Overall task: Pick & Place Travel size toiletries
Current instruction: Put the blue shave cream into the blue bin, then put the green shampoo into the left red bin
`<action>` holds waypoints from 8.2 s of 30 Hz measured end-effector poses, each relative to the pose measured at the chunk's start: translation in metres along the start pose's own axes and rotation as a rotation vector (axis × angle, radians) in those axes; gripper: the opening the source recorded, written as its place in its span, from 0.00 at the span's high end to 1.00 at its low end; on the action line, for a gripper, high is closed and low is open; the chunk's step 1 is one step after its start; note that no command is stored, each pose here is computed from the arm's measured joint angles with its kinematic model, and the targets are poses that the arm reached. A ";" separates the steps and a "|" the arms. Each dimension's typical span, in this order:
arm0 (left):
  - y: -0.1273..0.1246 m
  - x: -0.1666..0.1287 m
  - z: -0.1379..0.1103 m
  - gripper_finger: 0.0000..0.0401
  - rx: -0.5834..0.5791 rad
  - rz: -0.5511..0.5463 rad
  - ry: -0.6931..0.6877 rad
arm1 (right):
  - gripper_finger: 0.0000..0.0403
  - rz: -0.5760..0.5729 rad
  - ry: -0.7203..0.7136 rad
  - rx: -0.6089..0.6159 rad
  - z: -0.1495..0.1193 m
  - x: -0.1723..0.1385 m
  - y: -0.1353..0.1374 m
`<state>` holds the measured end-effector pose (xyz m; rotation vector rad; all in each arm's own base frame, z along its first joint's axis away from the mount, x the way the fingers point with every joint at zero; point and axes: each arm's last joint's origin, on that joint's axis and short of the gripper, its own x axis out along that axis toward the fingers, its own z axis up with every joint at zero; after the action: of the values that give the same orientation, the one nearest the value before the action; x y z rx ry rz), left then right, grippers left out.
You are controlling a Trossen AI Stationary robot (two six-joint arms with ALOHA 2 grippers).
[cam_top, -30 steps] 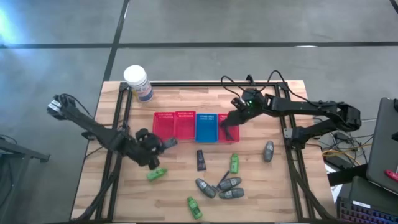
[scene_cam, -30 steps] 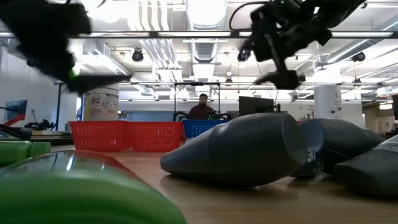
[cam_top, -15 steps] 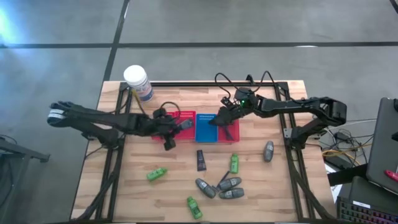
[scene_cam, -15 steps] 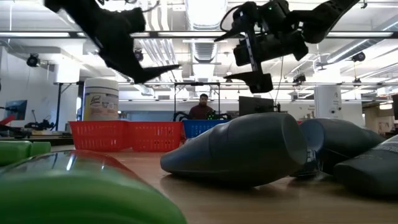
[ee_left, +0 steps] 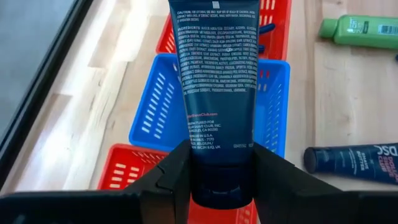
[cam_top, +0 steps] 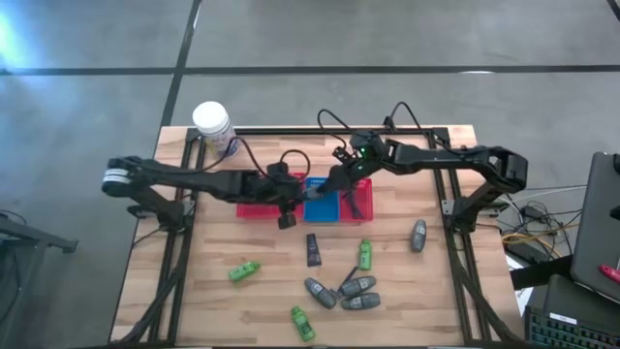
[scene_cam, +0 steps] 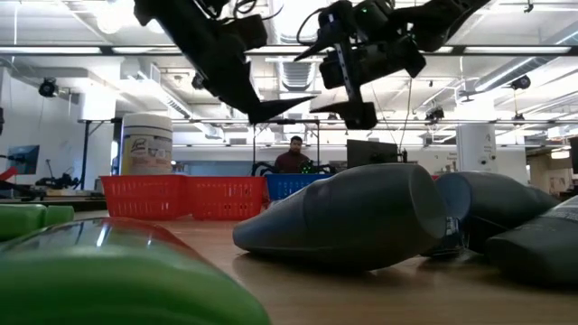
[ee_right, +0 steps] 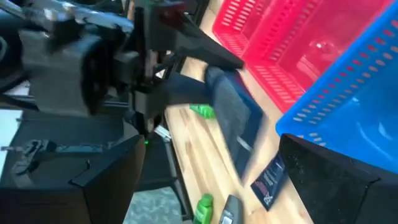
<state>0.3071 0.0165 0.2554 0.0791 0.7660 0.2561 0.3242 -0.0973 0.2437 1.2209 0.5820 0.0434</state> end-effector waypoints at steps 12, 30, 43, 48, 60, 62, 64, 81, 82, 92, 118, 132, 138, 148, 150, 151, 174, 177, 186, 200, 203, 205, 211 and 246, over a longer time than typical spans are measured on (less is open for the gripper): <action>0.006 0.001 0.001 0.68 -0.023 0.002 -0.011 | 0.29 -0.016 0.068 0.003 0.007 0.018 -0.007; 0.011 0.002 0.000 0.68 -0.046 0.009 -0.002 | 0.66 -0.021 0.088 -0.012 0.016 0.029 -0.009; 0.013 0.003 -0.001 0.55 -0.056 -0.006 0.006 | 0.90 -0.035 0.076 -0.014 0.022 0.022 -0.015; 0.012 0.003 -0.001 0.54 -0.077 -0.039 0.014 | 0.96 -0.077 0.094 -0.012 0.023 0.018 -0.021; 0.001 -0.005 -0.018 0.53 -0.194 -0.158 0.201 | 0.96 -0.279 0.207 -0.032 0.023 0.000 -0.024; -0.003 -0.010 -0.018 0.53 -0.201 -0.176 0.204 | 0.96 -0.312 0.225 -0.029 0.025 -0.007 -0.024; -0.007 -0.017 -0.017 0.53 -0.209 -0.188 0.189 | 0.97 -0.335 0.236 -0.020 0.029 -0.012 -0.023; 0.009 -0.091 -0.013 0.53 -0.358 -0.071 0.013 | 0.94 -0.462 0.592 -0.028 0.067 0.030 -0.037; 0.010 -0.094 -0.013 0.53 -0.363 -0.057 0.002 | 0.94 -0.470 0.632 -0.024 0.068 0.033 -0.039; 0.011 -0.097 -0.029 0.53 -0.416 -0.016 0.011 | 0.85 -0.467 0.725 -0.110 0.080 0.071 -0.036; -0.032 -0.063 -0.071 0.53 -0.538 -0.136 0.210 | 0.18 -0.789 0.375 -0.337 0.031 -0.022 0.043; -0.025 -0.085 -0.059 0.54 -0.414 -0.122 0.163 | 0.19 -0.626 0.235 -0.021 -0.060 0.018 0.020; -0.003 -0.117 -0.080 0.54 -0.338 -0.150 0.038 | 0.19 -0.701 0.100 0.138 -0.074 0.049 0.018; 0.015 -0.162 -0.106 0.54 -0.202 -0.238 -0.180 | 0.19 -0.748 -0.018 0.275 -0.079 0.120 0.024; 0.018 -0.167 -0.108 0.54 -0.197 -0.242 -0.210 | 0.19 -0.758 -0.005 0.264 -0.080 0.138 0.026; 0.019 -0.170 -0.109 0.54 -0.200 -0.245 -0.220 | 0.19 -0.764 -0.001 0.261 -0.080 0.146 0.026; 0.025 -0.177 -0.138 0.54 -0.203 -0.231 -0.074 | 0.48 -0.900 0.124 0.251 -0.076 0.189 -0.004; 0.025 -0.177 -0.138 0.54 -0.202 -0.231 -0.073 | 0.62 -0.881 0.127 0.246 -0.078 0.187 0.003; 0.025 -0.177 -0.138 0.54 -0.195 -0.229 -0.073 | 0.72 -0.789 0.111 0.205 -0.082 0.166 0.044; 0.022 -0.168 -0.144 0.54 -0.259 -0.221 -0.033 | 0.72 -0.813 -0.191 0.160 0.017 0.081 0.050; 0.021 -0.161 -0.149 0.54 -0.311 -0.215 0.001 | 0.72 -0.835 -0.169 0.169 0.037 0.075 0.031; 0.020 -0.157 -0.153 0.54 -0.346 -0.210 0.021 | 0.72 -0.849 -0.165 0.177 0.044 0.074 0.022; 0.017 -0.152 -0.157 0.54 -0.417 -0.227 0.057 | 0.59 -0.889 -0.094 0.196 0.039 0.081 0.012; -0.111 -0.109 -0.148 0.50 -0.510 -0.287 0.538 | 0.13 -0.959 0.106 -0.247 -0.014 0.026 0.065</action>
<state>0.1509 -0.1218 0.2044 -0.6003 1.2086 0.1924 0.3582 -0.0528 0.2879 0.6105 1.1679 -0.6134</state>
